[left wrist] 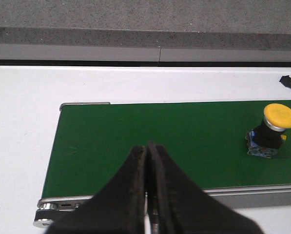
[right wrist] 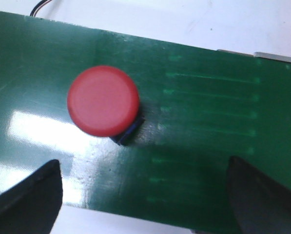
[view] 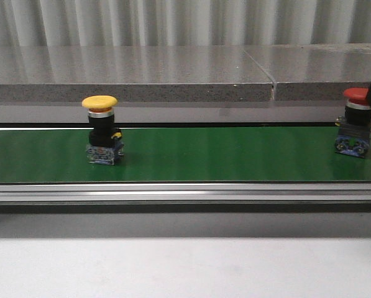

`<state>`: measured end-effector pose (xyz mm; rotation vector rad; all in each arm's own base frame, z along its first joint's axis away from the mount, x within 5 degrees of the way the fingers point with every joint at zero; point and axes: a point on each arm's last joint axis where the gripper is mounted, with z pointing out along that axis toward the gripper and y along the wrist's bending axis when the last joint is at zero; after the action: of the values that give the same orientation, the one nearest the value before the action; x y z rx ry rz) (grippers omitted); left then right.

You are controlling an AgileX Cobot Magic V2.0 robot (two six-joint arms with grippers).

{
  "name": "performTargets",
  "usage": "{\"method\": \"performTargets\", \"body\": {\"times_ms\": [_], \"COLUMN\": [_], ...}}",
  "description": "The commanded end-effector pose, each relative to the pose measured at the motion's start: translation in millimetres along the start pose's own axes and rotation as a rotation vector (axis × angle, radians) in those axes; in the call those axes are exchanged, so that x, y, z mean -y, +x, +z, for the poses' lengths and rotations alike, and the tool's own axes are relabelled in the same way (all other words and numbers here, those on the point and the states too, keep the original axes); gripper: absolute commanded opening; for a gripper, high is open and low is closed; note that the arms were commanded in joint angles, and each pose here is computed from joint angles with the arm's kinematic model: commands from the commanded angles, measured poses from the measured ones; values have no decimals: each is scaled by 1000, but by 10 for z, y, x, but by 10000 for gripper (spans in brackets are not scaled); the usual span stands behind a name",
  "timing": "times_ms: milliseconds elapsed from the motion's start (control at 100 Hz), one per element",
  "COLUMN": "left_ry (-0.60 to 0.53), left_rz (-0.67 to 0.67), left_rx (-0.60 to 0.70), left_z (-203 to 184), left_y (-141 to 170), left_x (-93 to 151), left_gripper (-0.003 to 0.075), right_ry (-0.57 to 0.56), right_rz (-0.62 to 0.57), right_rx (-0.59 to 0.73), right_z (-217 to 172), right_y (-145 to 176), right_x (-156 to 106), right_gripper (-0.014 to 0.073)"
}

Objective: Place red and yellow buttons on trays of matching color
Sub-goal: 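Lower the right gripper onto the red button at the belt end and grasp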

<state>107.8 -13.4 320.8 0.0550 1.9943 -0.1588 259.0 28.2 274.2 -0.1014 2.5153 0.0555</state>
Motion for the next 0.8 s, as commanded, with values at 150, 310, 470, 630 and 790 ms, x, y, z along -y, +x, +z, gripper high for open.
{"method": "performTargets", "body": {"times_ms": [150,310,470,630,790], "left_ry": [8,8,8,8,8], "left_rz": [-7,-7,-7,-7,-7], "left_rx": [97,97,97,97,97], "left_z": [-42,-42,-42,-42,-42], "left_y": [-139,-139,-139,-139,-139], "left_x": [15,15,15,15,15], "left_gripper": [-20,-20,-20,-20,-20], "right_ry": [-3,-3,9,56,107], "right_rz": [-11,-11,-21,-21,45], "right_rx": [90,65,0,-49,-16], "right_z": [174,299,274,123,-108], "right_y": [-365,-456,-457,-568,-774], "right_x": [-17,-19,-4,121,372], "right_gripper": [663,505,176,77,78]}}
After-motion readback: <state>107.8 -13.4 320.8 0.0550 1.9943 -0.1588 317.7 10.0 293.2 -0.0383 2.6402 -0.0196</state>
